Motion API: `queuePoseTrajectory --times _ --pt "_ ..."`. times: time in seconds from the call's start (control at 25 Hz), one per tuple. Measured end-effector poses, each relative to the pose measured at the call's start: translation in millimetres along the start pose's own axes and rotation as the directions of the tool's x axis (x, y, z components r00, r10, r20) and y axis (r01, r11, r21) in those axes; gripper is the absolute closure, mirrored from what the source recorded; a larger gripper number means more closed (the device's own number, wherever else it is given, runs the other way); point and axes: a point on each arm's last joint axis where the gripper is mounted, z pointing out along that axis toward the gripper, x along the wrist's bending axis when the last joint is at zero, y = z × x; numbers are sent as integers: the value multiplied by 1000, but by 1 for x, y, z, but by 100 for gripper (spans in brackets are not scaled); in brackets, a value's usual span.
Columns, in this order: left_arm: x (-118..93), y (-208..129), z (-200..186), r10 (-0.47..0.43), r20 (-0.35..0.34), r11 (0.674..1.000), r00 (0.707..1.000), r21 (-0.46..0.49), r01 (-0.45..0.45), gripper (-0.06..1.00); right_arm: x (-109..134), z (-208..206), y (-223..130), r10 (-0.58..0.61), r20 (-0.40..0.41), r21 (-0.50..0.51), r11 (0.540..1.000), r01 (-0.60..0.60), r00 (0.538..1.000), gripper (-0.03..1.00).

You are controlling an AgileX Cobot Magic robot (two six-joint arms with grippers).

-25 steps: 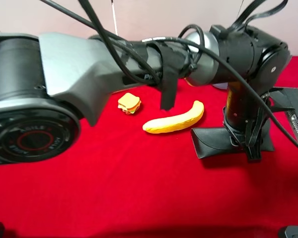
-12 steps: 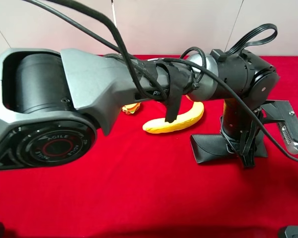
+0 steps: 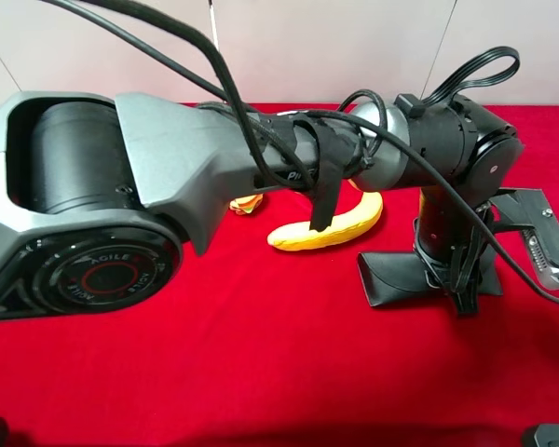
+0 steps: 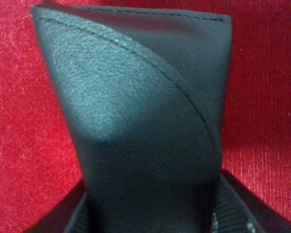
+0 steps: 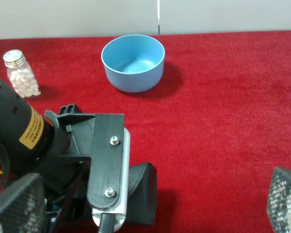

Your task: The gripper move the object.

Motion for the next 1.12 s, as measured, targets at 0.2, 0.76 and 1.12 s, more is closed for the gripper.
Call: queuePoseTrajectory --times 0.2,0.76,1.12 --pt "0 1 0 0 -4 1000 1000 -7 0 46 0 0 0 0 0 0 1000 0 1000 27" --pt "1 2 0 81 -15 996 997 -26 -81 31 0 0 0 0 0 0 1000 0 1000 27" --pt "1 2 0 83 -15 996 996 -26 -83 15 0 0 0 0 0 0 1000 0 1000 27"
